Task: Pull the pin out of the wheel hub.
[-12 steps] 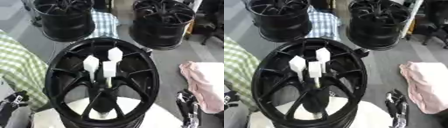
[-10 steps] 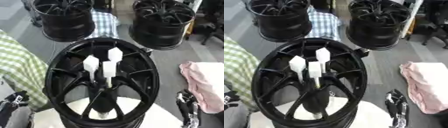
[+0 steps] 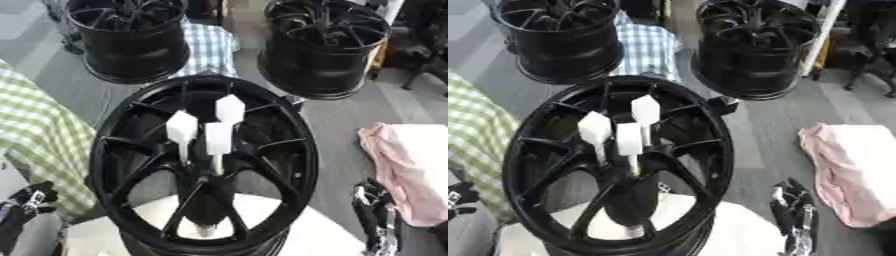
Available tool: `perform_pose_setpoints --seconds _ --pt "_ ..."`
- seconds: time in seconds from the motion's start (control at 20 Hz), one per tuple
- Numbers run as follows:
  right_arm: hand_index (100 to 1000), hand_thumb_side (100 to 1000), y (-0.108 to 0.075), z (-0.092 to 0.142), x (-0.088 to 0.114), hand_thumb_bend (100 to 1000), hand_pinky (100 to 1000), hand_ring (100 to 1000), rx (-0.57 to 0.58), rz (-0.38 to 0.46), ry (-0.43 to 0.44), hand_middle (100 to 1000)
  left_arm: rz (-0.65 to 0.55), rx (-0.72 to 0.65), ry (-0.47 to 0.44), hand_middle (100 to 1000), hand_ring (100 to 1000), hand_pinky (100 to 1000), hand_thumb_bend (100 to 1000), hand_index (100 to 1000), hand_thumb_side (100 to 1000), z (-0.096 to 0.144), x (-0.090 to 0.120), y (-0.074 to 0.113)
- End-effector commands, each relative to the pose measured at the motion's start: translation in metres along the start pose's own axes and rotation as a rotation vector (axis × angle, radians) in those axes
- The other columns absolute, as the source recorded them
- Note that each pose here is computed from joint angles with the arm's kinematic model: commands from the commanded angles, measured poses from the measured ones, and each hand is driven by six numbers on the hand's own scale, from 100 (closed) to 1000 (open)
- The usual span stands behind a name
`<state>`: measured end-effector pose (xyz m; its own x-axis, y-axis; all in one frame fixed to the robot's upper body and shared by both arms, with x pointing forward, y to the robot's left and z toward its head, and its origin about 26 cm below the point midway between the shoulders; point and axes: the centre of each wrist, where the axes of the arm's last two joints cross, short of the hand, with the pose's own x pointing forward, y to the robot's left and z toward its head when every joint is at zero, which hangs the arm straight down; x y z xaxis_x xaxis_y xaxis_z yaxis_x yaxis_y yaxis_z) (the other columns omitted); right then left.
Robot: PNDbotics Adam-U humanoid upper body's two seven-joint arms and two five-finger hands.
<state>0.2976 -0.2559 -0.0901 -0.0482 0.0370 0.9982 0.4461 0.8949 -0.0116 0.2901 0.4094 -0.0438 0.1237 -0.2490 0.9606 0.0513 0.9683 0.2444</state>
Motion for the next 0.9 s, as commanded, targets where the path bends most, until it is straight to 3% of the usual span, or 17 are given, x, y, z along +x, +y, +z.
perform_pose_setpoints --seconds 0.05,0.2,0.35,0.55,0.7,0.9 --pt "818 390 -0.007 -0.020 0.020 100 753 659 -0.012 0.015 -0.083 648 -0.022 0.004 -0.019 646 750 713 306 796 660 -0.002 0.009 0.008" --pt "828 377 -0.016 -0.057 0.063 100 759 667 0.004 0.087 -0.222 658 -0.026 0.004 -0.015 646 750 712 306 796 660 -0.001 0.008 0.009" --pt "843 365 -0.026 -0.107 0.146 100 768 682 0.080 0.258 -0.448 676 -0.032 0.000 -0.012 646 750 712 307 796 660 0.000 0.008 0.010" --pt "878 358 -0.026 -0.133 0.250 121 783 709 0.244 0.498 -0.647 713 -0.039 -0.003 -0.006 646 750 712 307 796 660 0.001 0.009 0.011" --pt "906 368 -0.018 -0.135 0.309 154 795 739 0.428 0.661 -0.714 745 -0.045 -0.004 -0.002 646 750 711 308 796 659 0.002 0.008 0.012" --pt "931 390 0.001 -0.132 0.358 204 817 789 0.734 0.874 -0.687 790 -0.053 -0.006 0.004 646 750 712 308 796 659 0.003 0.008 0.013"
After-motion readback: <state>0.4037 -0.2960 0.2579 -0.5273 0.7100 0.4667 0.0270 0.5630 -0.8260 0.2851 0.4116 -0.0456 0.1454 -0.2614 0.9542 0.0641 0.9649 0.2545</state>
